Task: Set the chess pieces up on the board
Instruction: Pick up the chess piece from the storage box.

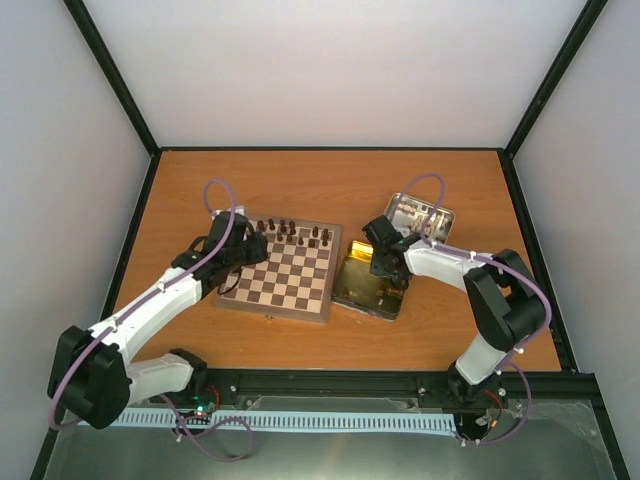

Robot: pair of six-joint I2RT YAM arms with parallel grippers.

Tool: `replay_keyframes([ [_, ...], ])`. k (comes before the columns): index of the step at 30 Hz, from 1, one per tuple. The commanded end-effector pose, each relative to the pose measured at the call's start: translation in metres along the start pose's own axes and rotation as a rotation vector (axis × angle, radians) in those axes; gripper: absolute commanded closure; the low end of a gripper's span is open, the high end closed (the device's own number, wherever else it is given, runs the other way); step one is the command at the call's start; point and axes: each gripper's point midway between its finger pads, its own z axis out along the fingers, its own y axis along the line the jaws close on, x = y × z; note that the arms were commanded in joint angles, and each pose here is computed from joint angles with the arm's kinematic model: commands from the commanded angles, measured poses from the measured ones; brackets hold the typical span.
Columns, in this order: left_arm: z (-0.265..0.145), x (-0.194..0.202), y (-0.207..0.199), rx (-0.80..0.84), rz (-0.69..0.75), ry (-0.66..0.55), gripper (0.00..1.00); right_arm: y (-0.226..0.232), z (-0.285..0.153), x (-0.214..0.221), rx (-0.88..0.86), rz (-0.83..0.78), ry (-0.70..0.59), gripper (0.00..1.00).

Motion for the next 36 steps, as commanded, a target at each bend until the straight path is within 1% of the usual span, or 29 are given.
replay_keyframes([
  [1, -0.003, 0.003, -0.006, 0.049, -0.039, 0.009, 0.44, -0.005, 0.006, -0.018, 0.042, 0.101, -0.082, 0.7],
  [4, 0.0, 0.008, -0.009, 0.074, -0.032, 0.03, 0.46, -0.004, 0.014, -0.016, 0.051, 0.104, -0.071, 0.72],
  [8, 0.003, 0.013, -0.013, 0.094, -0.021, 0.056, 0.48, -0.006, 0.021, -0.01, 0.074, 0.118, -0.045, 0.8],
  [11, 0.002, 0.013, -0.012, 0.092, -0.025, 0.052, 0.49, -0.01, 0.02, -0.007, 0.084, 0.13, -0.043, 0.87],
  [14, -0.002, 0.012, -0.014, 0.107, -0.023, 0.044, 0.49, -0.006, 0.009, -0.011, 0.05, 0.105, -0.047, 0.97],
  [16, -0.005, 0.012, -0.014, 0.118, -0.022, 0.038, 0.49, 0.001, -0.004, -0.015, 0.008, 0.077, -0.052, 0.97],
  [18, -0.007, 0.013, -0.015, 0.125, -0.023, 0.035, 0.49, 0.009, -0.019, -0.017, -0.046, 0.046, -0.03, 0.97],
  [22, -0.011, 0.013, -0.015, 0.14, -0.03, 0.024, 0.49, 0.04, -0.053, -0.004, -0.227, -0.052, 0.097, 0.97],
  [24, -0.012, 0.014, -0.015, 0.149, -0.035, 0.016, 0.48, 0.056, -0.067, 0.011, -0.326, -0.113, 0.194, 0.97],
  [26, -0.013, 0.016, -0.018, 0.173, -0.04, 0.016, 0.48, 0.07, -0.081, 0.028, -0.39, -0.179, 0.285, 0.97],
  [29, -0.012, 0.024, -0.022, 0.216, -0.05, 0.033, 0.48, 0.098, -0.105, 0.051, -0.478, -0.272, 0.365, 0.97],
  [32, -0.012, 0.034, -0.026, 0.261, -0.066, 0.058, 0.48, 0.116, -0.116, 0.07, -0.505, -0.33, 0.432, 0.96],
  [35, -0.013, 0.045, -0.026, 0.29, -0.076, 0.083, 0.46, 0.129, -0.117, 0.085, -0.501, -0.373, 0.492, 0.96],
  [36, -0.014, 0.043, -0.029, 0.31, -0.075, 0.069, 0.45, 0.131, -0.114, 0.091, -0.484, -0.386, 0.521, 0.96],
])
